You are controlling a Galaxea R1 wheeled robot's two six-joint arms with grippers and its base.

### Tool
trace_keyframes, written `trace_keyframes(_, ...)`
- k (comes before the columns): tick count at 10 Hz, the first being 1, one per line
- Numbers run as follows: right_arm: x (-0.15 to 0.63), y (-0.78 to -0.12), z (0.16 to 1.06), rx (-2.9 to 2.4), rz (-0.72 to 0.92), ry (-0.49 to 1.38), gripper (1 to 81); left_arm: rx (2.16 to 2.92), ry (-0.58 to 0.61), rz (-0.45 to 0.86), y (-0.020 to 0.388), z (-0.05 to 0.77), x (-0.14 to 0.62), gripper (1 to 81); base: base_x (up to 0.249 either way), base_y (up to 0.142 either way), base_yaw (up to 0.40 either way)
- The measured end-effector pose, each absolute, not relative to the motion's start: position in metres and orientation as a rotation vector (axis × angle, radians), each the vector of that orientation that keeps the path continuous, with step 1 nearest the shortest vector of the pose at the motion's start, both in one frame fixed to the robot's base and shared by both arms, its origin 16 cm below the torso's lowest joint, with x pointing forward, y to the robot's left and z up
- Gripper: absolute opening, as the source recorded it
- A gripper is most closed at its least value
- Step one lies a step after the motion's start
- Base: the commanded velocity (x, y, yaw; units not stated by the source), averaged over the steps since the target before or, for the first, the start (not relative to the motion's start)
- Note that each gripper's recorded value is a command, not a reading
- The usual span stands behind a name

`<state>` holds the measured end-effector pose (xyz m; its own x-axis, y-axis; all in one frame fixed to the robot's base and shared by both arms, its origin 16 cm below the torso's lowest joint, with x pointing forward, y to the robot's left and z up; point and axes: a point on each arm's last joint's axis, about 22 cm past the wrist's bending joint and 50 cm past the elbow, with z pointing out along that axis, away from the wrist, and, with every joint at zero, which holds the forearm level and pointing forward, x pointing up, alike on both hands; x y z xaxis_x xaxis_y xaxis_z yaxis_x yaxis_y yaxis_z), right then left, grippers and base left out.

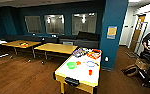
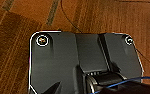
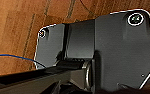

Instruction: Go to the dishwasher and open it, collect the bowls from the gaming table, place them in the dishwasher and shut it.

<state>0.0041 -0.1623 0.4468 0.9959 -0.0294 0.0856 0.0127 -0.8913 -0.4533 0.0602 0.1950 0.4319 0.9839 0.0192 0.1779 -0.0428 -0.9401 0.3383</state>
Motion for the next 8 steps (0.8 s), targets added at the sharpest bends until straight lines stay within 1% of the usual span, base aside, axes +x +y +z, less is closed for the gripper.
trace_keyframes(8, 0.0039, -0.1622, 0.4468, -2.668, -0.124, 0.011, 81.1, 2.783, -0.018, 0.255, 0.1954, 0.4319, 0.0605, 81.1, 0.067, 0.102, 0.0)
